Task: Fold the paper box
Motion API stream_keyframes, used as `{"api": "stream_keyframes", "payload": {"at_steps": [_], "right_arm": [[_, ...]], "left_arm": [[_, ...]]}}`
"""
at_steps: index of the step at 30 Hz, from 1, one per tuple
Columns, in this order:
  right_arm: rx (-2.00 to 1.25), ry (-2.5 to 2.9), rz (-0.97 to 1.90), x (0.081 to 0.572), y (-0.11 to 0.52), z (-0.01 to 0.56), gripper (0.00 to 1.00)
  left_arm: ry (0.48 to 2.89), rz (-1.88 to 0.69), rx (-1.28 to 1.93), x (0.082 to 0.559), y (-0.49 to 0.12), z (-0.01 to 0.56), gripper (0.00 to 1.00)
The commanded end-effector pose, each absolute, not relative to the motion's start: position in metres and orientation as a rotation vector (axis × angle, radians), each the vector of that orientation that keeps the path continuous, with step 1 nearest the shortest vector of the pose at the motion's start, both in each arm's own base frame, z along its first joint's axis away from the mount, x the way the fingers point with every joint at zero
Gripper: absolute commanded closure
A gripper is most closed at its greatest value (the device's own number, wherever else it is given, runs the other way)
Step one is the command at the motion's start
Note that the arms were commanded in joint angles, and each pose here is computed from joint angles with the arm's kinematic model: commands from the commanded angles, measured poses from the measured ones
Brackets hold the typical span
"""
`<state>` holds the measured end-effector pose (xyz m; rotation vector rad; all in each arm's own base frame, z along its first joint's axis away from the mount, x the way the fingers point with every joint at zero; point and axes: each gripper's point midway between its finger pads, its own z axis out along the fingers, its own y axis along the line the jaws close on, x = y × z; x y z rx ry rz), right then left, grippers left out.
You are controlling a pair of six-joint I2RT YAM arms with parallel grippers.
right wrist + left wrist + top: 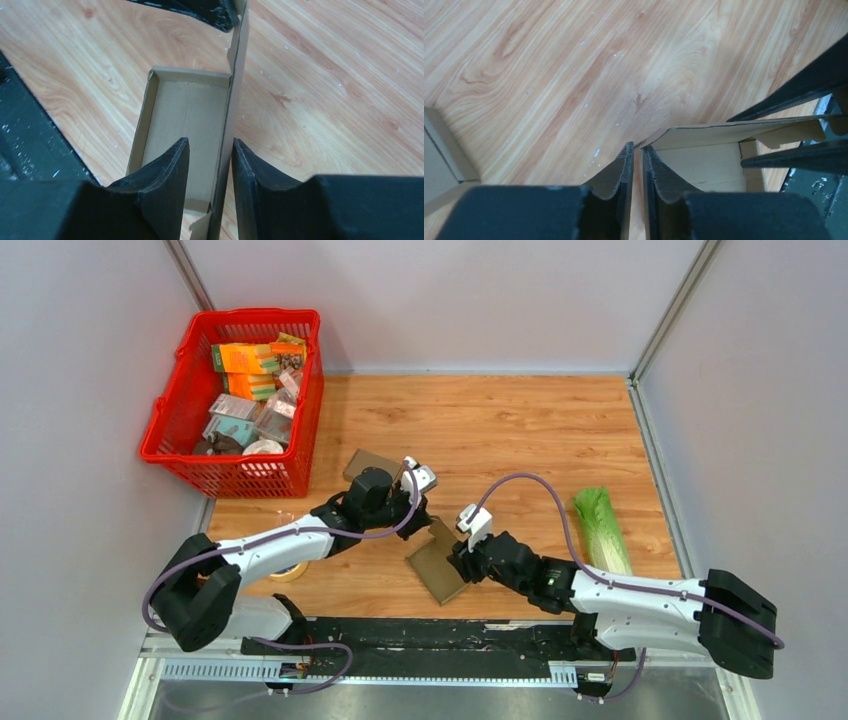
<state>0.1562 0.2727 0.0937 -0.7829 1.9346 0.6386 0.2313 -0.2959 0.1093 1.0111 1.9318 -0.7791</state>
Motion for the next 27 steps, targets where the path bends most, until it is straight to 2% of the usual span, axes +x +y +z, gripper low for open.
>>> {"api": "stream_keyframes", "payload": {"at_steps": [1, 3, 6, 9, 10, 13, 18, 22, 27], "right_arm": [[-0.611, 1.876, 0.601, 0.184, 0.283, 0.128, 0.61], [-0.598, 1.875, 0.591, 0.188, 0.285, 0.128, 0.60], [-0.644, 1.857, 0.610, 0.186, 0.291, 0.132, 0.60], [-0.723, 1.847, 0.629, 0.178, 0.292, 0.129, 0.61], [-0.755, 1.842, 0.640, 0.174, 0.293, 0.128, 0.62], [-0.857, 1.829, 0.674, 0.165, 0.295, 0.126, 0.66], [-0.937, 1.815, 0.720, 0.166, 0.299, 0.128, 0.75], [-0.943, 1.827, 0.746, 0.176, 0.300, 0.131, 0.77], [-0.964, 1.840, 0.730, 0.181, 0.305, 0.127, 0.80]], "left_arm": [[1.839, -0.791, 0.904, 0.234, -0.297, 0.137, 0.87], [1.824, -0.787, 0.877, 0.230, -0.295, 0.137, 0.92], [1.818, -0.778, 0.869, 0.225, -0.291, 0.138, 0.93], [1.837, -0.744, 0.844, 0.225, -0.280, 0.139, 0.74], [1.838, -0.743, 0.848, 0.224, -0.278, 0.139, 0.58], [1.839, -0.732, 0.887, 0.222, -0.273, 0.138, 0.32], [1.790, -0.729, 1.015, 0.220, -0.280, 0.141, 0.30], [1.824, -0.770, 1.169, 0.212, -0.290, 0.124, 0.45], [1.821, -0.844, 1.200, 0.205, -0.299, 0.115, 0.49]]}}
